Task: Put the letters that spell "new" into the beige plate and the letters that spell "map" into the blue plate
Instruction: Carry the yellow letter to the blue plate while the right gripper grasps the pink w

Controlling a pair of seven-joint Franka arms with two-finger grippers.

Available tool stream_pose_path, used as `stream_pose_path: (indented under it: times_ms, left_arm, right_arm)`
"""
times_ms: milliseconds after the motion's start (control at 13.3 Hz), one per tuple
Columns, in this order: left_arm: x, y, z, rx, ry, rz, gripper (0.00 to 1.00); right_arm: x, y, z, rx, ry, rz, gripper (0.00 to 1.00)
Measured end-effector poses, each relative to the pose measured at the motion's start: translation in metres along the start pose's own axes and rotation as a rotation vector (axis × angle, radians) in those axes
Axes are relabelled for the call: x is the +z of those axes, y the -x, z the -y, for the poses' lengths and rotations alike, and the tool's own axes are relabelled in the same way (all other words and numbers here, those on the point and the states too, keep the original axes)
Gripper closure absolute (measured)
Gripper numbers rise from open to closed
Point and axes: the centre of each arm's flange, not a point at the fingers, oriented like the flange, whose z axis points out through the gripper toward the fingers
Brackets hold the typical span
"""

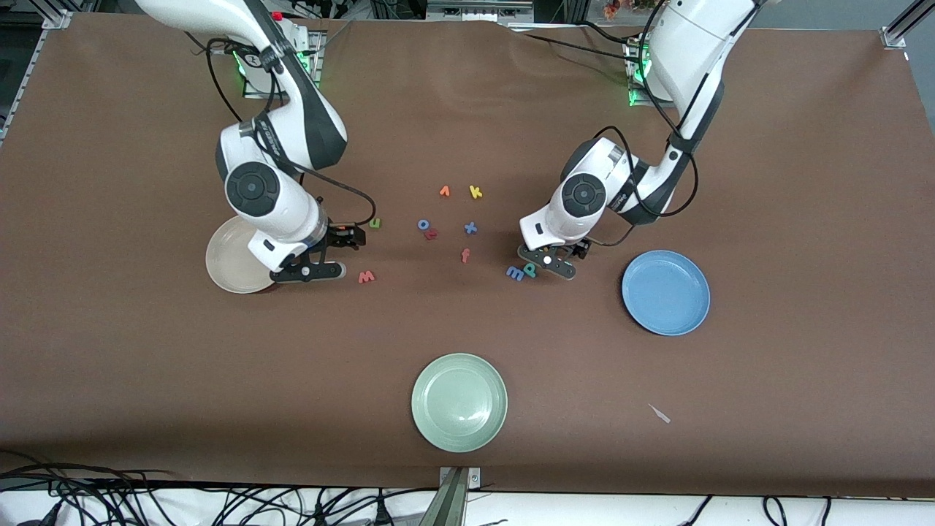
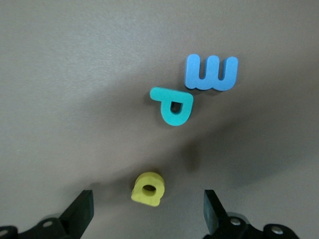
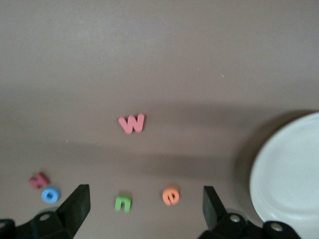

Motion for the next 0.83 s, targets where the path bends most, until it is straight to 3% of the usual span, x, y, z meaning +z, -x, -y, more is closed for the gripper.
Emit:
stream_pose_path:
  times_ms: [450,826]
  left_arm:
    - [0.001,0.0,-0.009,0.031,-0.013,-0.008,0.72]
    - [-0.048,-0.008,0.016,0.111,-0.115,0.04,0.73]
  right_arm:
    - [0.067,-0.006,0.02,-0.027,-0.023,-0.054,0.0]
    - [0.09,-0.008,0.024,-0.033,-0.03,-0.075,0.0]
